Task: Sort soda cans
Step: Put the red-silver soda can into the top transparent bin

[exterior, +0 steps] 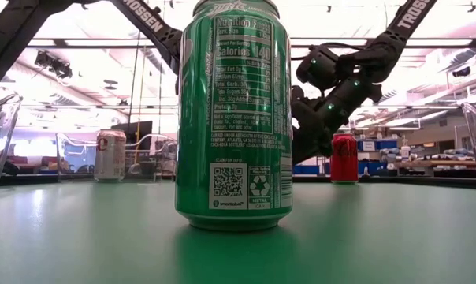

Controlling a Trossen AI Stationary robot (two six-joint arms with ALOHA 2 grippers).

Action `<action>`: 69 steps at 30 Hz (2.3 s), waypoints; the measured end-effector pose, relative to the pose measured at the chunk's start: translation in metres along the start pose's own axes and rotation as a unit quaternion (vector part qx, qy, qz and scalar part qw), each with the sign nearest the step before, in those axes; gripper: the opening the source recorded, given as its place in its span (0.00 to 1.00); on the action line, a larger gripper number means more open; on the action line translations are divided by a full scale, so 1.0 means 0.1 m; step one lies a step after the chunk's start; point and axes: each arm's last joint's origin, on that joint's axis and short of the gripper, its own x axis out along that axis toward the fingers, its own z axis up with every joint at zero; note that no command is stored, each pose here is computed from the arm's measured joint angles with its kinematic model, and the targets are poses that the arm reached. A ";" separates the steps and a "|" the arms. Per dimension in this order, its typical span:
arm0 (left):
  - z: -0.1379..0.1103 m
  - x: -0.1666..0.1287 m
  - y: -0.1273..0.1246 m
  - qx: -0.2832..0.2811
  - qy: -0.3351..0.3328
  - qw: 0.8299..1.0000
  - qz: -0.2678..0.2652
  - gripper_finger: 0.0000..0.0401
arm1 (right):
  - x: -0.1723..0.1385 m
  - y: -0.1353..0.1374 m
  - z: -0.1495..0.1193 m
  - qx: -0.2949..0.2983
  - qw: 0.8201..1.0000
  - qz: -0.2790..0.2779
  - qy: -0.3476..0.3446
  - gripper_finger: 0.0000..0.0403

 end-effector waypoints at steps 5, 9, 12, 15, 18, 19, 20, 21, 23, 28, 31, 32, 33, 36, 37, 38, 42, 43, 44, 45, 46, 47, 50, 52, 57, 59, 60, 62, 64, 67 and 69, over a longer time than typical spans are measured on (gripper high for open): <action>-0.02 0.07 -0.03 0.004 0.006 1.000 0.003 0.84 | 0.00 0.00 0.00 -0.001 1.000 0.002 -0.001 0.04; -0.06 0.21 -0.06 0.010 0.015 1.000 0.008 0.83 | 0.00 0.00 -0.01 -0.002 1.000 0.002 0.003 0.05; -0.10 0.29 -0.09 0.019 0.030 0.999 0.025 0.80 | 0.00 0.01 -0.01 -0.003 1.000 0.006 0.002 0.05; -0.08 0.28 -0.14 0.041 0.049 0.997 0.047 0.74 | 0.00 0.01 -0.01 -0.006 1.000 0.011 0.001 0.05; -0.01 0.23 -0.16 0.058 0.064 0.995 0.052 0.74 | -0.01 0.02 0.01 -0.007 1.000 0.012 -0.002 0.05; 0.02 0.20 -0.17 0.060 0.064 0.995 0.053 0.74 | -0.02 0.02 0.01 -0.008 1.000 0.012 -0.003 0.05; 0.04 0.18 -0.17 0.062 0.066 0.994 0.056 0.74 | -0.03 0.02 0.02 -0.008 1.000 0.013 -0.005 0.05; 0.06 0.14 -0.18 0.066 0.061 0.994 0.057 0.74 | -0.05 0.02 0.03 -0.009 1.000 0.012 -0.004 0.05; 0.07 0.08 -0.18 0.072 0.060 0.994 0.063 0.74 | -0.10 0.03 0.05 -0.016 1.000 0.013 -0.010 0.05; 0.19 -0.24 -0.11 0.065 0.025 0.995 0.077 0.74 | -0.35 0.06 0.17 -0.035 0.999 0.008 -0.039 0.05; 0.22 -0.41 -0.06 0.060 -0.008 0.994 0.091 0.74 | -0.59 0.07 0.27 -0.045 0.996 -0.005 -0.075 0.06; 0.22 -0.46 -0.05 0.057 -0.017 0.994 0.094 0.74 | -0.67 0.07 0.29 -0.048 0.995 -0.010 -0.086 0.06; 0.22 -0.52 -0.05 0.055 -0.030 0.993 0.098 0.74 | -0.75 0.07 0.31 -0.049 0.994 -0.017 -0.094 0.05; 0.27 -0.78 -0.03 0.053 -0.105 0.986 0.119 0.74 | -0.95 0.08 0.35 -0.055 0.991 -0.028 -0.116 0.04; 0.26 -0.87 -0.03 0.051 -0.132 0.982 0.127 0.74 | -1.00 0.09 0.35 -0.057 0.990 -0.030 -0.122 0.04; 0.25 -0.96 -0.03 0.046 -0.163 0.977 0.133 0.74 | -1.04 0.09 0.36 -0.058 0.990 -0.029 -0.129 0.04; 0.04 -1.20 -0.05 0.033 -0.284 0.946 0.154 0.74 | -1.10 0.12 0.42 -0.060 0.984 -0.022 -0.164 0.03; -0.03 -1.24 -0.07 0.035 -0.320 0.934 0.157 0.74 | -1.10 0.14 0.45 -0.060 0.982 -0.017 -0.181 0.03; -0.10 -1.28 -0.10 0.036 -0.353 0.922 0.157 0.74 | -1.09 0.15 0.48 -0.062 0.978 -0.013 -0.198 0.03; -0.18 -1.32 -0.12 0.042 -0.387 0.908 0.155 0.74 | -1.06 0.17 0.50 -0.064 0.976 -0.008 -0.210 0.03; -0.26 -1.35 -0.15 0.050 -0.418 0.894 0.151 0.74 | -1.04 0.19 0.53 -0.066 0.972 -0.002 -0.226 0.03; -0.34 -1.38 -0.18 0.056 -0.445 0.881 0.147 0.74 | -1.01 0.21 0.55 -0.068 0.969 0.003 -0.239 0.03; -0.55 -1.40 -0.24 0.058 -0.496 0.857 0.126 0.74 | -0.93 0.28 0.65 -0.074 0.958 0.020 -0.277 0.02; -0.66 -1.38 -0.25 0.053 -0.505 0.854 0.112 0.74 | -0.88 0.35 0.75 -0.080 0.950 0.036 -0.299 0.01; -0.76 -1.32 -0.26 0.049 -0.497 0.861 0.093 0.74 | -0.66 0.52 1.01 -0.104 0.945 0.073 -0.302 0.00; -0.75 -1.33 -0.27 0.055 -0.504 0.857 0.090 0.74 | -0.54 0.57 1.09 -0.110 0.946 0.089 -0.292 0.00; -0.76 -1.33 -0.27 0.057 -0.502 0.858 0.091 0.74 | -0.49 0.57 1.12 -0.110 0.947 0.093 -0.287 0.00; -0.76 -1.33 -0.25 0.052 -0.498 0.860 0.101 0.74 | -0.46 0.61 1.22 -0.111 0.943 0.098 -0.297 0.00; -0.78 -1.30 -0.24 0.053 -0.483 0.869 0.093 0.74 | -0.43 0.67 1.27 -0.120 0.940 0.112 -0.298 0.00; -0.79 -1.29 -0.24 0.056 -0.474 0.875 0.084 0.74 | -0.44 0.71 1.31 -0.130 0.938 0.126 -0.294 0.00; -0.76 -1.31 -0.23 0.056 -0.483 0.869 0.093 0.74 | -0.46 0.71 1.35 -0.134 0.934 0.126 -0.306 0.00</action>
